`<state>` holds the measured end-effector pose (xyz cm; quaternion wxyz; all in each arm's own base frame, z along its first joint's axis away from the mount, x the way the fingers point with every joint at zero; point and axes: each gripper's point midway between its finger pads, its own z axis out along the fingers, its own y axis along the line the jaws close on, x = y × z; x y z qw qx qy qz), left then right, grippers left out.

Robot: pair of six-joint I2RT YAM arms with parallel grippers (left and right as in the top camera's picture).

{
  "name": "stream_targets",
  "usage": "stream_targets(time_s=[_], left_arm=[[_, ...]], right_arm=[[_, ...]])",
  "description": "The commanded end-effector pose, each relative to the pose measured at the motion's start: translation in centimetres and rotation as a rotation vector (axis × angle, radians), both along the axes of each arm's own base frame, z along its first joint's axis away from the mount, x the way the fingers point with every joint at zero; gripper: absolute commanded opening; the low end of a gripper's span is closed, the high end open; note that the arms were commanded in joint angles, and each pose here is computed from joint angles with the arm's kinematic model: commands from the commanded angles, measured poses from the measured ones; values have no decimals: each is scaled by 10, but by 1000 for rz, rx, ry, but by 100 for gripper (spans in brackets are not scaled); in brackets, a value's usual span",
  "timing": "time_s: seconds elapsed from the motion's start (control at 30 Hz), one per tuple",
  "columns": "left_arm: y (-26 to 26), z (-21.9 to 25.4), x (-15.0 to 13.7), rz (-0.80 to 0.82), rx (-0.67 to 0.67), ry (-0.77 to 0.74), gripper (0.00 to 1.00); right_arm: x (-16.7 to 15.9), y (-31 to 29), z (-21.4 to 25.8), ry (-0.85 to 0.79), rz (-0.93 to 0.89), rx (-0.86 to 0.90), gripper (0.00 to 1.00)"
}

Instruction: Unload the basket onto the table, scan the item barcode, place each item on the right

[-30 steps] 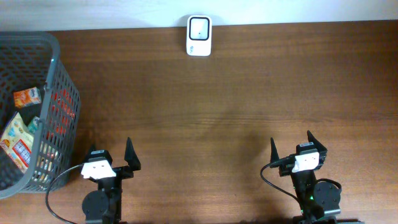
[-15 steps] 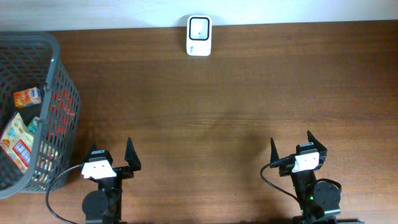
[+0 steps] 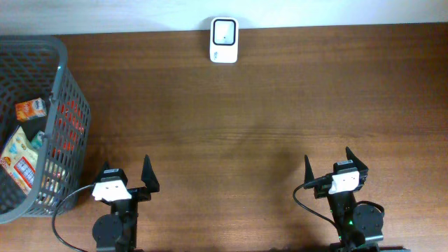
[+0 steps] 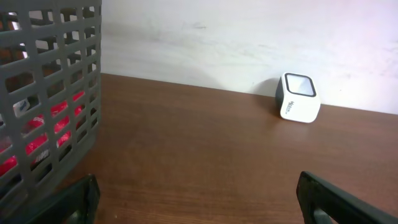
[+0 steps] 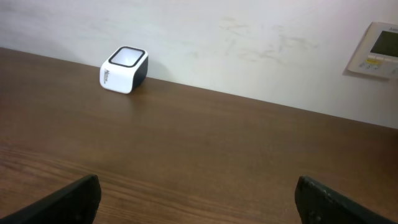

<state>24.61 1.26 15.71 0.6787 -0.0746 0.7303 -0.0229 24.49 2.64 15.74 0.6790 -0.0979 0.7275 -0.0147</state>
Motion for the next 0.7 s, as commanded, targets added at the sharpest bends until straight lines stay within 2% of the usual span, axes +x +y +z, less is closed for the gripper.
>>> stream_targets(time_s=[0.0,0.67], left_arm=[[-3,0,0,-18,-3,-2,99],[-2,5,0,-11,-2,-21,99]], right_arm=[[0,1,-2,3,-1,6,99],[0,1,-2,3,-1,6,99]])
